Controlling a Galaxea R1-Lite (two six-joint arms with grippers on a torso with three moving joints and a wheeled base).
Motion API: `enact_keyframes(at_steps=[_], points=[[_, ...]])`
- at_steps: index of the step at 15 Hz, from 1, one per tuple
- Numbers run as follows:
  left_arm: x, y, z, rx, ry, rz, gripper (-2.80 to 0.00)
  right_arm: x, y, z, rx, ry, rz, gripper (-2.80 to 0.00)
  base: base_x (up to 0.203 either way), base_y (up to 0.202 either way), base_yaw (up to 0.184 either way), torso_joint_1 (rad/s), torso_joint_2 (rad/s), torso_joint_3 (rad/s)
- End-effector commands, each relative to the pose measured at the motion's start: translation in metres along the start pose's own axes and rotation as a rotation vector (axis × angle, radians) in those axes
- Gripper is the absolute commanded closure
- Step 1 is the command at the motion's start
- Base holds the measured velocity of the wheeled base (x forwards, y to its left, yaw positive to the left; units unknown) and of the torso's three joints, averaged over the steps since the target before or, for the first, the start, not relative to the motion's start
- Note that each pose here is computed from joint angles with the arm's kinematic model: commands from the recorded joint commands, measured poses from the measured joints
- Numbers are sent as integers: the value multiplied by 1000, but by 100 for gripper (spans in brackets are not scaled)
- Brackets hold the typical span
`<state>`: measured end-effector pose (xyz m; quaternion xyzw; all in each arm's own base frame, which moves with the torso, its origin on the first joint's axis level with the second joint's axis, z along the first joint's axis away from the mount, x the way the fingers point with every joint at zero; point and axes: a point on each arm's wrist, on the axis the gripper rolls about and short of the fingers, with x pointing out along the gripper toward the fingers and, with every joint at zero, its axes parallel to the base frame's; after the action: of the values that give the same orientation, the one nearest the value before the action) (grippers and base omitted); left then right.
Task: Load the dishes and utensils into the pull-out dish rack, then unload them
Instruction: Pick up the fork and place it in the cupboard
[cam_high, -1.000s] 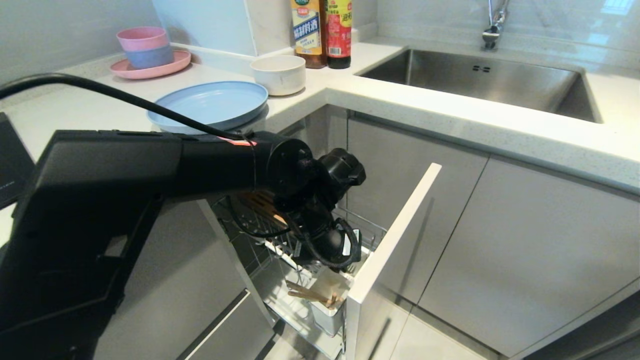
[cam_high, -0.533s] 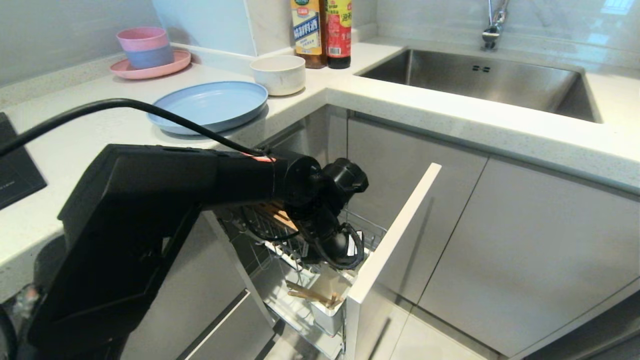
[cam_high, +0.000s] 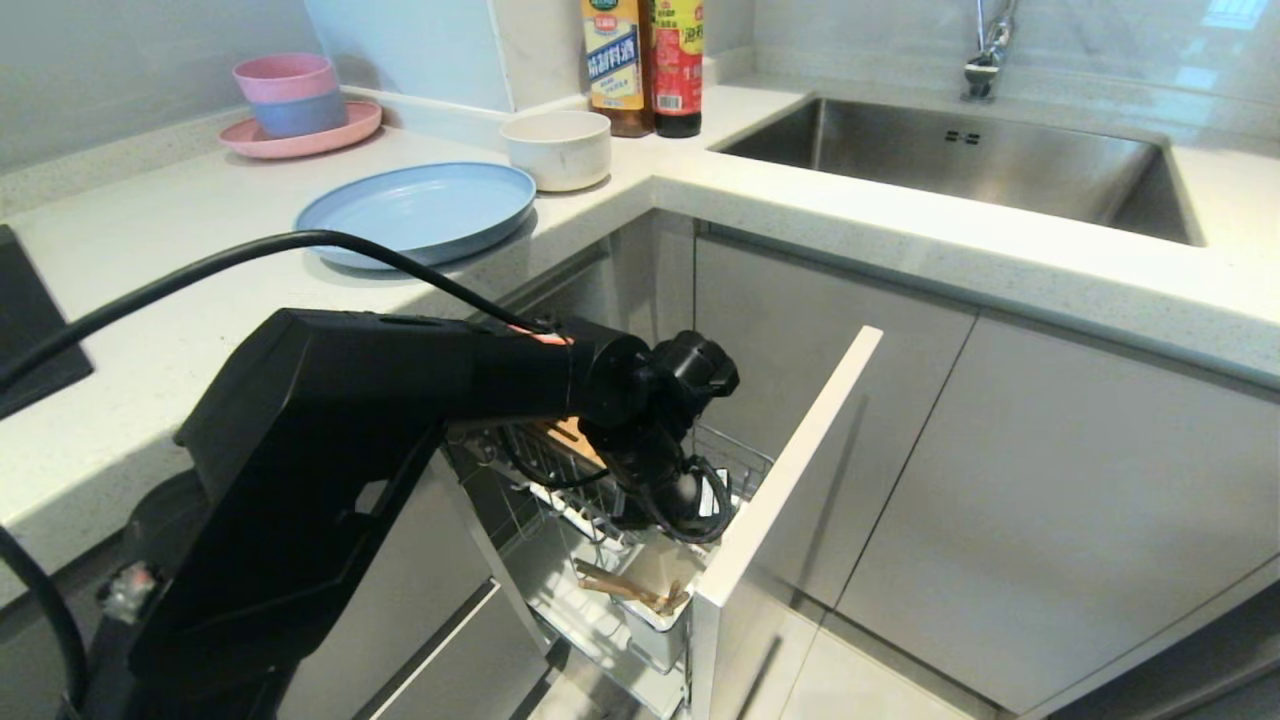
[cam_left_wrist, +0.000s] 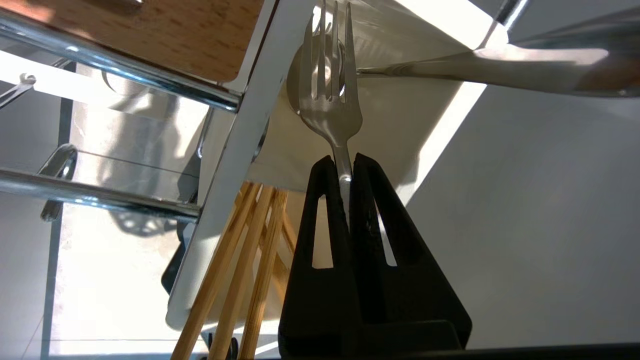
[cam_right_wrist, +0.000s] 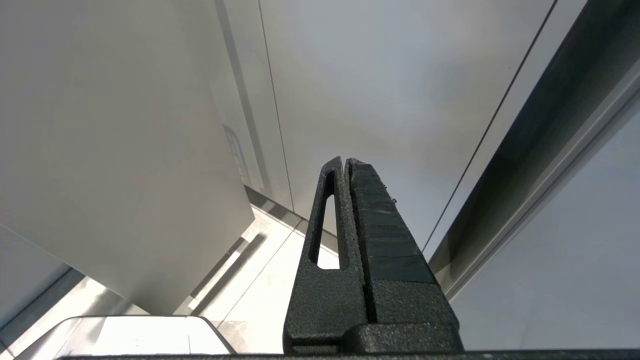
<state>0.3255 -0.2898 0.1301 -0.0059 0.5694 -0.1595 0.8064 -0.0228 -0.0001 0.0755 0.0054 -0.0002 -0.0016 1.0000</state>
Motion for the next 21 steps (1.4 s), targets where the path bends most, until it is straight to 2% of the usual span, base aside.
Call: enact_keyframes(at_steps=[1,5,6,14,21], points=[[2,0,0,-4,6,4,0,0,0,0,0,2,0,0,0,0,0,0,0,0],[0,0,-1,-4,4,2,0,0,0,0,0,2,0,0,0,0,0,0,0,0],[-3,0,0,-4,-2,1,-280,0,0,0,0,2,0,0,0,0,0,0,0,0],[-32,-1,1,-11,-53,-27,-280,0,0,0,0,2,0,0,0,0,0,0,0,0],[-103,3,-6,-39,-163,-50,-280,0,0,0,0,2,0,0,0,0,0,0,0,0]])
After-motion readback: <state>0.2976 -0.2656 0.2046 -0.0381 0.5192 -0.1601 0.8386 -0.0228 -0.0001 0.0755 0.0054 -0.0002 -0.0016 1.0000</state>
